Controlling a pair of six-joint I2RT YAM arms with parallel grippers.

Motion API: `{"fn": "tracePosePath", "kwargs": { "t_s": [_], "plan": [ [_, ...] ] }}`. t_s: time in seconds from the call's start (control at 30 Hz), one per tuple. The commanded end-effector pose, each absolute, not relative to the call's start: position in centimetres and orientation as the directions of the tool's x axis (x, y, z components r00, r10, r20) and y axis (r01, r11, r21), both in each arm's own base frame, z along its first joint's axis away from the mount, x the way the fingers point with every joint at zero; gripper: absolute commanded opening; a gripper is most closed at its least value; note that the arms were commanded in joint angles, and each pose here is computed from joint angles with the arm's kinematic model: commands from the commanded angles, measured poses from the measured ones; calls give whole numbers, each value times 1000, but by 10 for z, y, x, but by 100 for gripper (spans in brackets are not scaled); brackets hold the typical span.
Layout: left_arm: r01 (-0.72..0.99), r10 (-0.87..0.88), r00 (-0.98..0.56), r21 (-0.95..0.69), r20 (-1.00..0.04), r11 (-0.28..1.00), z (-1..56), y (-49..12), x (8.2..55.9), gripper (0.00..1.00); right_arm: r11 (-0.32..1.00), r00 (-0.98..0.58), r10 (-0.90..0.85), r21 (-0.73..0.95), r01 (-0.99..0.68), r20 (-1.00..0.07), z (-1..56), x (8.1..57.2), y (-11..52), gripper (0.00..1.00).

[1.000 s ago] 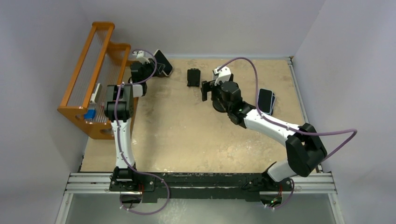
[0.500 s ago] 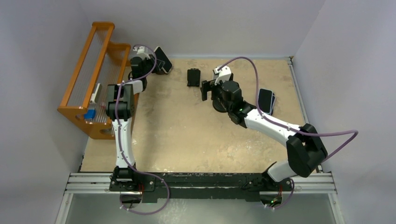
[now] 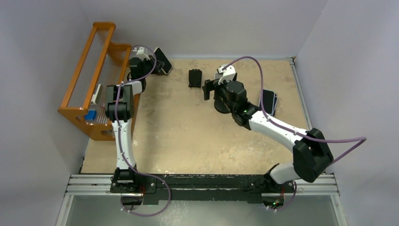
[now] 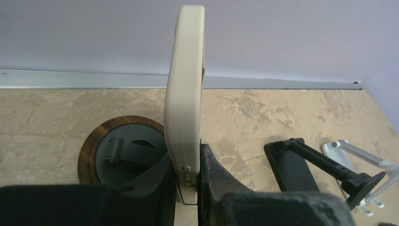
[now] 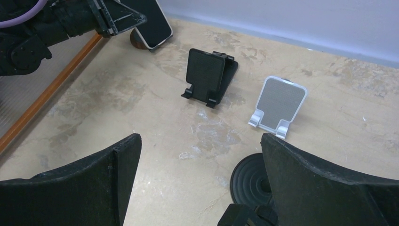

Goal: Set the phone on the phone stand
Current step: Move the phone stand with the phone to the center of the board, then pick up the phone at the center of the board.

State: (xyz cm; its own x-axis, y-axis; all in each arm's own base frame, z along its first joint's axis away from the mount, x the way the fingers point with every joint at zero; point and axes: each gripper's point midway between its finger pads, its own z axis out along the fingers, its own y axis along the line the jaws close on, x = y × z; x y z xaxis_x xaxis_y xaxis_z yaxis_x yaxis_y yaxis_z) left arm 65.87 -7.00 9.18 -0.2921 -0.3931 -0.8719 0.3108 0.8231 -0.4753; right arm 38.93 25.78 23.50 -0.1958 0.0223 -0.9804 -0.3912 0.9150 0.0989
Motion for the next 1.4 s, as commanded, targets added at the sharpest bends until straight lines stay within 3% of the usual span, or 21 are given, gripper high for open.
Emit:
{"fn": "tracePosePath", "kwargs": {
  "t_s": [0.0,0.17,0.27,0.5,0.77,1.03,1.37],
  "plan": [
    [304,-328,-213,-381,-920,873,120,-29,664,21,908,-147,72,126,-399,-986,257,390,258,99],
    [359,-302,-202,-357,-932,862,130,-32,658,51,923,-124,124,160,-350,-984,274,400,237,99],
    [393,-294,-209,-356,-933,848,141,-33,650,57,931,-176,198,241,-275,-964,280,429,187,99],
    [405,-322,-217,-385,-922,829,167,-37,612,60,963,-210,269,261,66,-940,264,478,56,99],
    [312,-425,-302,-510,-853,802,163,-40,558,65,942,-431,234,94,321,-872,165,488,-15,99],
    [392,-444,-393,-584,-805,711,173,-72,481,66,923,-512,257,51,381,-820,115,471,-39,99],
    [463,-409,-437,-591,-801,661,180,-90,469,66,907,-553,251,-6,421,-794,91,465,-48,96]
  ]
}}
